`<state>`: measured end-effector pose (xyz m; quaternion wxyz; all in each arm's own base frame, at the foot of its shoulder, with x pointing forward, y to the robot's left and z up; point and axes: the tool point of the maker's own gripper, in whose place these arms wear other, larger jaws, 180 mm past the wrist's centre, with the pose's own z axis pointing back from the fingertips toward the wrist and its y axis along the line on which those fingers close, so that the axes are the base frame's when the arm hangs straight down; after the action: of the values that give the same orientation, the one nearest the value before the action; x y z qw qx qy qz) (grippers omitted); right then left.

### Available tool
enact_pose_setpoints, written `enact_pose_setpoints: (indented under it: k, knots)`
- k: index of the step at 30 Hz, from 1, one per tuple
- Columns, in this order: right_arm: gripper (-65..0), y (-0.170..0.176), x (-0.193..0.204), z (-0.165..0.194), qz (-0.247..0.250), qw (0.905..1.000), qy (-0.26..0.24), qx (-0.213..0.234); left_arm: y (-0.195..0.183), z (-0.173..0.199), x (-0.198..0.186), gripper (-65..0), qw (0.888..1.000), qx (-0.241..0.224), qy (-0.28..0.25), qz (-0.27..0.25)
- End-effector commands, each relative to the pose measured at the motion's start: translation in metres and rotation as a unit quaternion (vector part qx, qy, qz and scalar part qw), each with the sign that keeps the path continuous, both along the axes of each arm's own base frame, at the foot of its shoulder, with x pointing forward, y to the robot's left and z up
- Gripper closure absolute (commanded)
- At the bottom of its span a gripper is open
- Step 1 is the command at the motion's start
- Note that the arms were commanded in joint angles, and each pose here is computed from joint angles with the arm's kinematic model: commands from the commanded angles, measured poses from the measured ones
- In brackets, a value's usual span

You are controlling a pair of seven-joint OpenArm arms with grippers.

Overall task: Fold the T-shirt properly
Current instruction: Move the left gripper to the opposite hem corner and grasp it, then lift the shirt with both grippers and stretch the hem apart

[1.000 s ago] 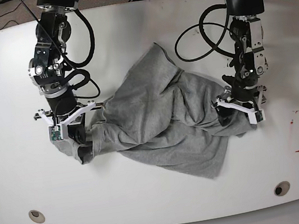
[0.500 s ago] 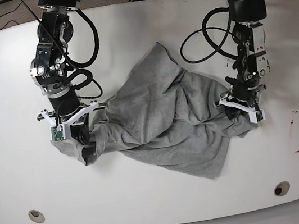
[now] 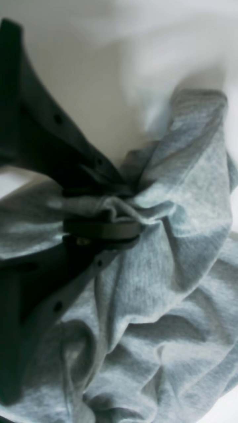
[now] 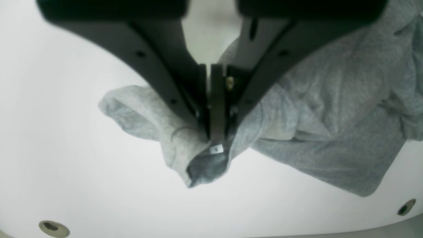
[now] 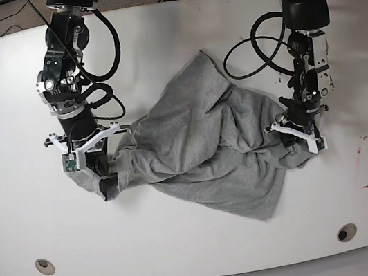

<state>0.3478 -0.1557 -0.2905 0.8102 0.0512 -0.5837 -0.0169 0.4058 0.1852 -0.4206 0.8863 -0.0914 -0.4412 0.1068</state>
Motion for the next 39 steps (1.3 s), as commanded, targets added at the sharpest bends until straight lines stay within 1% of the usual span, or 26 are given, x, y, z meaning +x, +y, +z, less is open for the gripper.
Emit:
enact_pose_setpoints:
  k: [1, 5, 9, 15, 17, 21, 25, 27, 33, 35, 37, 39]
  knots:
    - [0.0, 0.000, 0.006, 0.017, 0.001, 0.9995, -0.032, 0.001, 0.000, 0.003, 0.000, -6.8, 1.000, 0.003, 0.008, -0.006]
    - [0.0, -0.002, 0.005, 0.016, 0.001, 0.9995, -0.030, 0.001, -0.002, 0.006, 0.001, -8.9, 1.000, 0.003, 0.004, -0.008]
    - [0.0, -0.002, 0.009, 0.021, 0.000, 0.9993, -0.038, 0.000, -0.007, 0.009, 0.002, -6.9, 1.000, 0.001, -0.003, -0.014]
    - [0.0, -0.004, 0.013, 0.025, 0.001, 0.9991, -0.043, -0.003, -0.012, 0.028, 0.010, -1.8, 0.999, 0.001, -0.028, -0.021]
    - [0.0, -0.013, 0.019, 0.039, -0.008, 0.9981, -0.059, -0.016, -0.015, 0.055, 0.023, -1.6, 0.998, 0.002, -0.065, -0.024]
    - [0.0, -0.019, 0.025, 0.049, -0.011, 0.9970, -0.072, -0.025, -0.017, 0.092, 0.035, -1.7, 0.993, 0.006, -0.111, -0.031]
    - [0.0, -0.027, 0.029, 0.060, -0.016, 0.9957, -0.085, -0.034, -0.017, 0.137, 0.045, -2.0, 0.986, 0.013, -0.164, -0.035]
    - [0.0, -0.036, 0.033, 0.074, -0.021, 0.9936, -0.101, -0.047, -0.008, 0.181, 0.051, -2.4, 0.977, 0.018, -0.211, -0.028]
    - [0.0, -0.046, 0.037, 0.092, -0.029, 0.9903, -0.122, -0.060, 0.010, 0.229, 0.052, -2.6, 0.966, 0.029, -0.257, -0.014]
    - [0.0, -0.047, 0.038, 0.098, -0.030, 0.9891, -0.129, -0.063, 0.015, 0.240, 0.051, -2.7, 0.964, 0.031, -0.265, -0.009]
    - [0.0, -0.046, 0.041, 0.108, -0.029, 0.9875, -0.141, -0.065, 0.031, 0.241, 0.047, -2.9, 0.965, 0.035, -0.261, 0.007]
    - [0.0, -0.045, 0.042, 0.112, -0.027, 0.9868, -0.146, -0.066, 0.036, 0.245, 0.045, -2.9, 0.964, 0.037, -0.264, 0.011]
